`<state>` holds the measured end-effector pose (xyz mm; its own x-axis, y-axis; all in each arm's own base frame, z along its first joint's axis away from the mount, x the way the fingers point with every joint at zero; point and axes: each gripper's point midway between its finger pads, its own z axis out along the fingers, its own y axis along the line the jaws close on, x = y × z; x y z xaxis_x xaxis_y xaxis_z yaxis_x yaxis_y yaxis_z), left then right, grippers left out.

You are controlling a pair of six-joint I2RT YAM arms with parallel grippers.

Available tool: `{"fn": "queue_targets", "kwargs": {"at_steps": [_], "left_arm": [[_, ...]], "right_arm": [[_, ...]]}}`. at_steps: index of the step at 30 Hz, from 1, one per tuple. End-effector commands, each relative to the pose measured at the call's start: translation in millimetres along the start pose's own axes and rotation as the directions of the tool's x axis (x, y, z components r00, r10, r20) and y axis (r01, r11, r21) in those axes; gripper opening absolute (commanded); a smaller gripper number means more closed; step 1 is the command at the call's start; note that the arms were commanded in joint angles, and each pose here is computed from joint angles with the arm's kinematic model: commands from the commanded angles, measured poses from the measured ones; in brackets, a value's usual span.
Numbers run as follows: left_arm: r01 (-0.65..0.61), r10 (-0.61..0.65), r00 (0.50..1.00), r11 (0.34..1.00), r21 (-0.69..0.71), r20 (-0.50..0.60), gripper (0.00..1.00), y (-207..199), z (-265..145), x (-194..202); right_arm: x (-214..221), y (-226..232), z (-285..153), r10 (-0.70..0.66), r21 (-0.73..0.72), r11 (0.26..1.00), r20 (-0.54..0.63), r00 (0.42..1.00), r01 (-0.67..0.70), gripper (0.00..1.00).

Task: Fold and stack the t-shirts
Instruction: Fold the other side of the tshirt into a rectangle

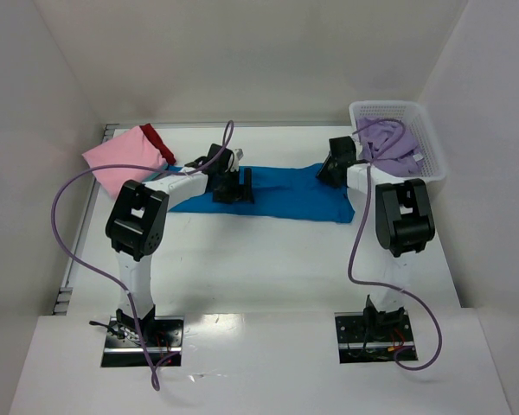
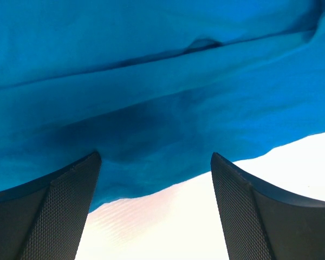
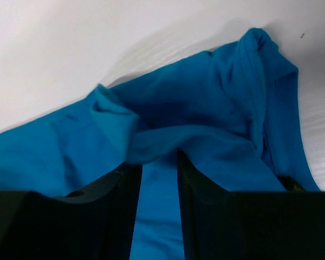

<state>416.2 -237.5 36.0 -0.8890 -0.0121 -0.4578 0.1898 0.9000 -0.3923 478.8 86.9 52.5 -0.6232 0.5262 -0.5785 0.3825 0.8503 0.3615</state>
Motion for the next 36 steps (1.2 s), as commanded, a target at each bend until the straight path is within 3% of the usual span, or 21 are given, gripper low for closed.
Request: {"fn": "queue_targets", "kwargs": {"at_steps": [1, 6, 17, 20, 28, 36], "left_arm": [[0.016, -0.016, 0.999, 1.0, -0.01, -0.046, 0.9, 6, 11, 9], [0.018, -0.019, 0.999, 1.0, -0.022, -0.051, 0.9, 8, 13, 10], [0.018, -0.019, 0.999, 1.0, -0.022, -0.05, 0.9, 7, 11, 8], [0.02, -0.021, 0.998, 0.999, -0.025, -0.059, 0.9, 7, 9, 8], [0.068, -0.065, 0.997, 0.996, -0.052, 0.05, 0.93, 31, -31, -35], [0.095, -0.088, 0.993, 0.99, -0.102, 0.076, 0.94, 54, -47, -36]], "right_arm": [[-16, 7, 15, -0.033, -0.013, 0.999, 0.037, 0.999, 0.033, 0.37], [-36, -8, 23, -0.041, 0.115, 0.993, 0.1, 0.994, 0.029, 0.37], [-49, -25, 23, 0.055, 0.184, 0.98, 0.115, 0.992, -0.076, 0.39], [-50, -11, 14, 0.076, 0.113, 0.99, 0.109, 0.991, -0.088, 0.41], [-85, 56, -49, 0.115, -0.226, 0.971, 0.166, 0.979, -0.075, 0.47], [-34, 117, -66, 0.0, -0.362, 0.932, 0.08, 0.997, 0.029, 0.5]]}}
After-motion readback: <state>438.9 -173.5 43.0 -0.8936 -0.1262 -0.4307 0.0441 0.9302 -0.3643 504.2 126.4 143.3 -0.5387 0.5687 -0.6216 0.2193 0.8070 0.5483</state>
